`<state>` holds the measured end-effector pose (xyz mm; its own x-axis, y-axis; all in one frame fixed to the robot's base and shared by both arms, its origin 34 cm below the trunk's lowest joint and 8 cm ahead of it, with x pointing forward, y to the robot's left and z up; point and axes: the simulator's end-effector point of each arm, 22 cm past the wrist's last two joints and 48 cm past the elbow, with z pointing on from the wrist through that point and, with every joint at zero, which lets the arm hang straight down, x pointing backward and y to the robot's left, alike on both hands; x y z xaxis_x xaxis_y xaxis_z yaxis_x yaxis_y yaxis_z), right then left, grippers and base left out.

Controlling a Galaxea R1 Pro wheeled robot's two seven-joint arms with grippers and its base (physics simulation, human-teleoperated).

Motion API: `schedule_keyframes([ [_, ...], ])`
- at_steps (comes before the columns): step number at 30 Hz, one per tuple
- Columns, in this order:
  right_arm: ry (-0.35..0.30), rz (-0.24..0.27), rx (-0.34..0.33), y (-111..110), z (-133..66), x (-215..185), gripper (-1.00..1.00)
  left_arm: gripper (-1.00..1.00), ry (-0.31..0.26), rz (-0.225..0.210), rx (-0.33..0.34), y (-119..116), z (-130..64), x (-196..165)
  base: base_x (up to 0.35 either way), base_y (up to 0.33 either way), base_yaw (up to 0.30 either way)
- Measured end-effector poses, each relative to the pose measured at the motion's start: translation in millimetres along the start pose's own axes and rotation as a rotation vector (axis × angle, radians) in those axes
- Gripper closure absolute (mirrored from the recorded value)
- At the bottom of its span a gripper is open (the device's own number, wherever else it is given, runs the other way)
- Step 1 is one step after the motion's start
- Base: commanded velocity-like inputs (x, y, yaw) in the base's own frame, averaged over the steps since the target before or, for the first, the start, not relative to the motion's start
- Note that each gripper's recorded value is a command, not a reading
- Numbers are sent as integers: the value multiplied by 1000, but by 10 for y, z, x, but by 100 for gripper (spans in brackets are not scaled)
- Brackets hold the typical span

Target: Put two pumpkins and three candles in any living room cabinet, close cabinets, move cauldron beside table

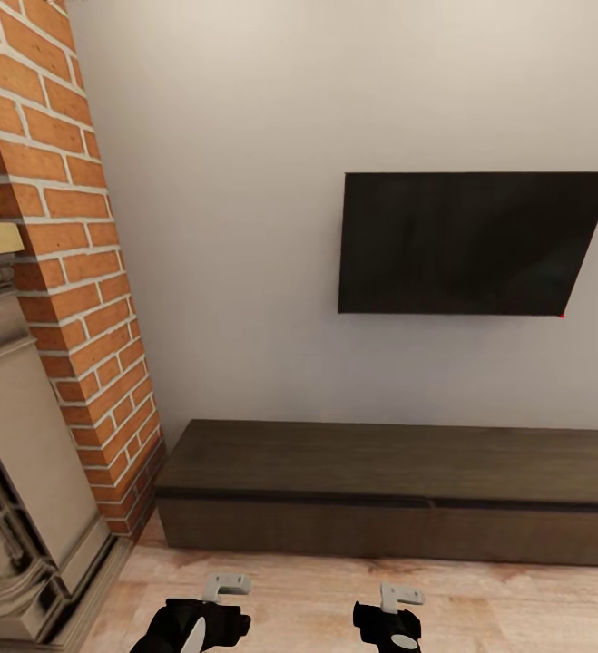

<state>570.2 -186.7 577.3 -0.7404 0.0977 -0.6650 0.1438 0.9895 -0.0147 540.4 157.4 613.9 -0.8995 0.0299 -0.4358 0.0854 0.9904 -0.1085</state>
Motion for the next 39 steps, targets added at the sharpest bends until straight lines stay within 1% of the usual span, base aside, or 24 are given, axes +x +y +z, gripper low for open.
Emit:
schedule_keyframes([
  [39, 5, 10, 3, -19, -459, -396, -100, -100, 3, 0, 0, -68, -547, -258, 0, 0, 0],
])
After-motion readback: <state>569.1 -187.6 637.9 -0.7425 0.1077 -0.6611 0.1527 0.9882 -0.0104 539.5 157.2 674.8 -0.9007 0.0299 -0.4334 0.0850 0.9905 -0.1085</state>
